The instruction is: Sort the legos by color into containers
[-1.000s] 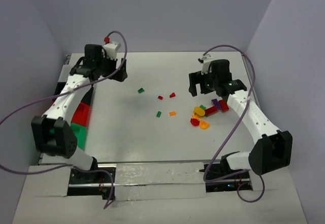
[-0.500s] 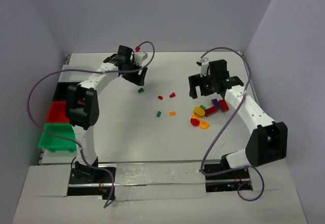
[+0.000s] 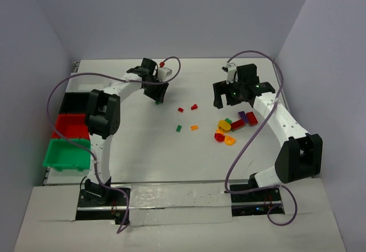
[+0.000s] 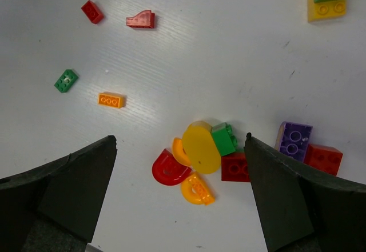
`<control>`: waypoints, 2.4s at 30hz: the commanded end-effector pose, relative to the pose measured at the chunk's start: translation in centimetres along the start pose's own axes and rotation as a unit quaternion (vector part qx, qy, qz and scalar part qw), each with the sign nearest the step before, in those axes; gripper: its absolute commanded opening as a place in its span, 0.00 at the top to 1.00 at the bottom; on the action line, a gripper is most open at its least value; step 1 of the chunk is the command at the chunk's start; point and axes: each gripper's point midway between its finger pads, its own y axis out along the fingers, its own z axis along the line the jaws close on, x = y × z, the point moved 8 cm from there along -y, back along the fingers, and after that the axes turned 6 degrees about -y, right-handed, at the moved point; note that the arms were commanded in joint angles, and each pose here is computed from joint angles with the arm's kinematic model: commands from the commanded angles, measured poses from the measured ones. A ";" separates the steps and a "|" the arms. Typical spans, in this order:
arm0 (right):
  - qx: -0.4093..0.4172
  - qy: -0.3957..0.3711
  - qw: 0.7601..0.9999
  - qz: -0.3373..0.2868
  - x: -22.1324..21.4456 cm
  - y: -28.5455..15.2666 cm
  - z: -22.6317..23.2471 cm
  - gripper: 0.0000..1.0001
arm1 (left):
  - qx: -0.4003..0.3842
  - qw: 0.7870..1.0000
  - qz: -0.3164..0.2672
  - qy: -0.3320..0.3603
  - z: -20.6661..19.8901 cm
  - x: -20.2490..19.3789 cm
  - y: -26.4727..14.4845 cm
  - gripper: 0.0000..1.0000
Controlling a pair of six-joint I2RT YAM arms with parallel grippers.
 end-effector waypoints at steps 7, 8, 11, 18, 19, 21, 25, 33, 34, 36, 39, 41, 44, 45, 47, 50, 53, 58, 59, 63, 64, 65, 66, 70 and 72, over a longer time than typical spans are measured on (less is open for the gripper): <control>0.005 -0.005 1.000 -0.009 1.0 -0.5 -0.3 0.00 | -0.011 1.000 -0.011 0.021 -0.9 1.3 1.3 0.55; 0.006 -0.004 1.000 -0.009 1.0 -0.5 -0.3 0.00 | -0.008 1.000 -0.009 0.020 -0.8 1.2 1.6 0.57; 0.004 -0.006 1.000 -0.008 1.1 -0.5 -0.3 0.00 | 0.008 1.000 -0.005 0.018 -0.4 1.0 2.0 0.62; 0.007 -0.007 1.000 -0.009 1.1 -0.6 -0.2 0.00 | 0.028 0.999 -0.012 0.017 -0.3 1.0 1.3 0.86; 0.007 -0.007 1.000 -0.010 1.1 -0.6 -0.2 0.00 | 0.028 0.999 -0.018 0.018 -0.4 1.3 0.7 0.92; 0.009 -0.009 1.000 -0.013 1.3 -0.8 -0.2 0.00 | 0.021 0.999 -0.022 0.017 -1.0 1.3 -1.4 1.00; 0.022 -0.013 1.000 -0.016 1.4 -1.0 0.1 0.00 | -0.005 0.997 -0.066 0.033 -3.3 0.8 -10.1 1.00; 0.047 -0.022 0.999 -0.016 1.3 -0.9 0.7 0.00 | 0.004 1.000 -0.029 0.007 0.1 -9.0 -22.9 1.00; 0.049 -0.023 0.998 -0.015 1.3 -0.9 0.7 0.00 | 0.024 1.000 -0.016 -0.004 0.9 -10.4 -23.6 1.00; 0.053 -0.028 0.998 -0.014 1.5 -0.8 0.9 0.00 | 0.057 0.998 0.006 -0.019 1.3 -13.3 -24.5 1.00; 0.056 -0.030 0.998 -0.012 1.7 -0.8 0.9 0.00 | 0.125 0.990 0.050 -0.052 2.6 -16.5 -25.5 1.00; 0.060 -0.032 0.998 -0.012 1.9 -0.7 0.9 0.00 | 0.162 0.977 0.092 -0.103 3.4 -19.5 -26.5 1.00; 0.063 -0.031 0.997 -0.010 2.0 -0.4 0.9 0.00 | 0.199 0.960 0.115 -0.161 4.6 -21.9 -28.3 1.00; 0.067 -0.029 0.997 -0.008 2.0 -0.2 1.0 0.00 | 0.221 0.949 0.131 -0.181 5.1 -22.8 -29.1 1.00; 0.072 -0.027 0.997 -0.006 2.1 -0.1 1.0 0.00 | 0.229 0.941 0.145 -0.203 5.4 -23.7 -30.0 1.00; 0.079 -0.023 0.997 -0.004 2.3 0.3 1.1 0.00 | 0.253 0.924 0.158 -0.239 6.1 -25.5 -31.7 1.00; 0.082 -0.022 0.996 -0.003 2.5 0.3 1.1 0.00 | 0.270 0.916 0.169 -0.244 6.7 -27.0 -32.6 1.00; 0.086 -0.020 0.996 0.001 2.8 0.6 1.1 0.00 | 0.283 0.905 0.179 -0.264 7.9 -29.4 -32.9 1.00; 0.087 -0.019 0.996 0.001 2.9 0.6 1.1 0.00 | 0.281 0.904 0.182 -0.267 8.1 -29.7 -32.6 1.00; 0.088 -0.018 0.996 0.002 2.8 0.7 1.1 0.00 | 0.282 0.901 0.177 -0.278 9.3 -30.4 -31.8 0.99; 0.087 -0.018 0.996 0.003 2.8 0.7 1.1 0.00 | 0.278 0.902 0.176 -0.280 9.5 -30.5 -31.5 0.99; 0.087 -0.018 0.996 0.003 2.8 0.7 1.1 0.00 | 0.276 0.902 0.173 -0.282 9.9 -30.4 -31.2 0.97; 0.086 -0.019 0.996 0.003 2.8 0.7 1.1 0.00 | 0.278 0.902 0.168 -0.283 10.1 -30.3 -31.0 0.95; 0.084 -0.021 0.996 0.004 2.8 0.6 1.1 0.00 | 0.279 0.905 0.152 -0.282 10.9 -29.9 -30.7 0.70; 0.082 -0.021 0.996 0.005 2.7 0.6 1.1 0.00 | 0.281 0.907 0.144 -0.279 11.2 -29.6 -30.9 0.55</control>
